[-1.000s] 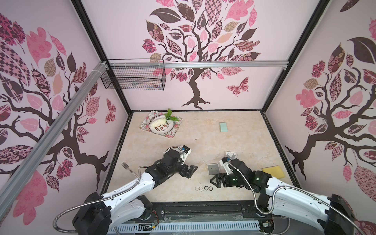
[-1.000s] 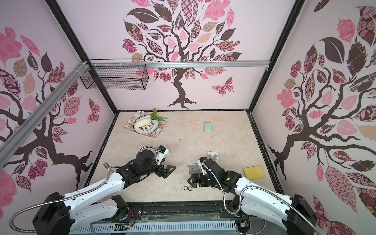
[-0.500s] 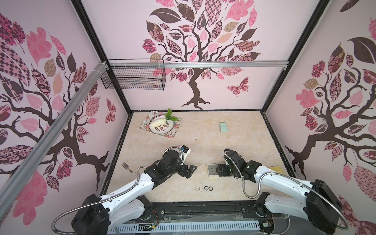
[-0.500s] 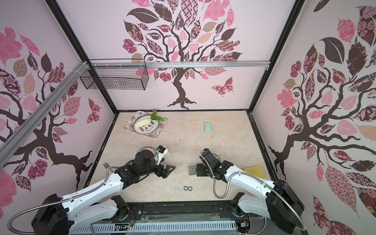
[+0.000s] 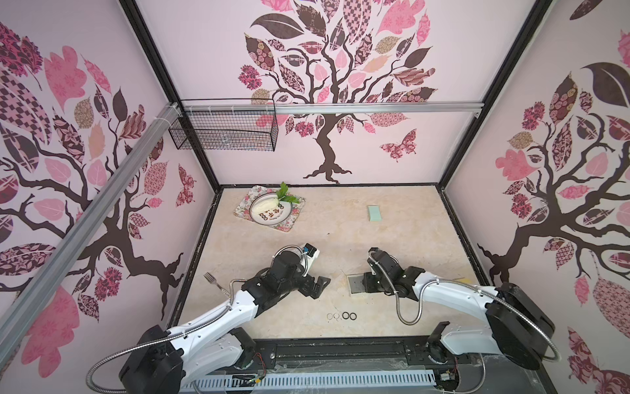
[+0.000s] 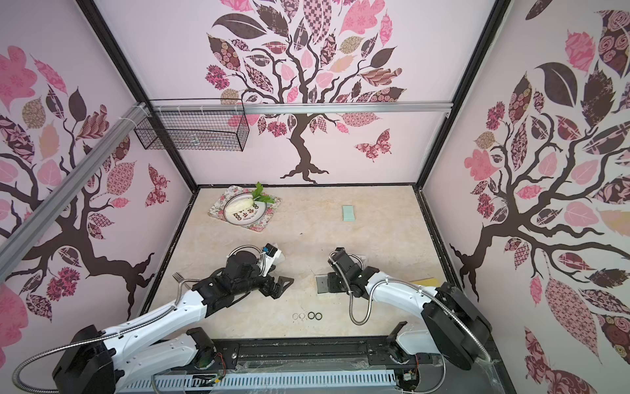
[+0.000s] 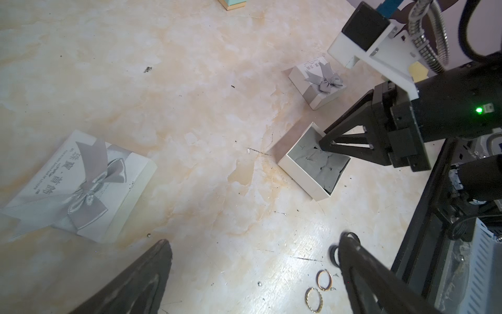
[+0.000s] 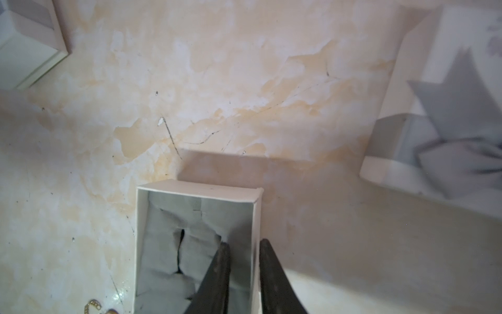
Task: Take the rings out of the lift-off lid box
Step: Pick up the jewelry box from the center of the board, then place the jewelry box at the center of the board.
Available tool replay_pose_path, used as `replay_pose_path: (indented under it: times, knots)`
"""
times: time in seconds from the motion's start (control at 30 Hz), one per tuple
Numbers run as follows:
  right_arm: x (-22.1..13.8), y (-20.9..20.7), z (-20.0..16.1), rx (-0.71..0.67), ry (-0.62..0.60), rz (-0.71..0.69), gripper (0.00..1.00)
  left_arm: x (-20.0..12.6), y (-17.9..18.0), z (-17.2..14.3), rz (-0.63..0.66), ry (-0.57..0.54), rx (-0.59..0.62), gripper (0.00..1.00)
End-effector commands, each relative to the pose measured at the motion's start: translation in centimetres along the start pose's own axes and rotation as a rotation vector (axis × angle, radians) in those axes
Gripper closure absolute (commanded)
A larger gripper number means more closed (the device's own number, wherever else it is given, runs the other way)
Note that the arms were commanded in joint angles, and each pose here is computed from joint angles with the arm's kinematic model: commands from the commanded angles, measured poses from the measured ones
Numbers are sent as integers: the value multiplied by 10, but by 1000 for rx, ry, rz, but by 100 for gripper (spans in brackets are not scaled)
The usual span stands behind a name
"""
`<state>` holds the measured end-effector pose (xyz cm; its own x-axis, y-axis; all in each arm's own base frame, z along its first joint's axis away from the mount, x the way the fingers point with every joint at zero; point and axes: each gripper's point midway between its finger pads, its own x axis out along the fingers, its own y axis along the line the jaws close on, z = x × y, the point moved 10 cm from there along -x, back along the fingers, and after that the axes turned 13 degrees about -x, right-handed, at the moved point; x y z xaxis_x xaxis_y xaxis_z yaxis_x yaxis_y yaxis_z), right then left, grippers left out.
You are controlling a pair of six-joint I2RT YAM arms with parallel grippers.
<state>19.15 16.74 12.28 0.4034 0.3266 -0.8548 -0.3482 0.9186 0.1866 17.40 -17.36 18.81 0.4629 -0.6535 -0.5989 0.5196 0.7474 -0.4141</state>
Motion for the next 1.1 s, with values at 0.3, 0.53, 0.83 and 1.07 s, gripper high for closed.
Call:
replay_pose_path:
  times: [0.3,0.53,0.83,1.07]
  knots:
    - [4,2,14,-5,28,-63,97,1,4,-3,10,-3,2,2]
    - [-15,-1,46,-45,-95,-170,95,6,4,-1,0,4,4,2]
    - [14,-32,93,-8,-94,-216,95,13,4,0,-3,31,4,2]
    - [47,-38,102,7,-18,-210,95,13,5,0,-2,32,4,2]
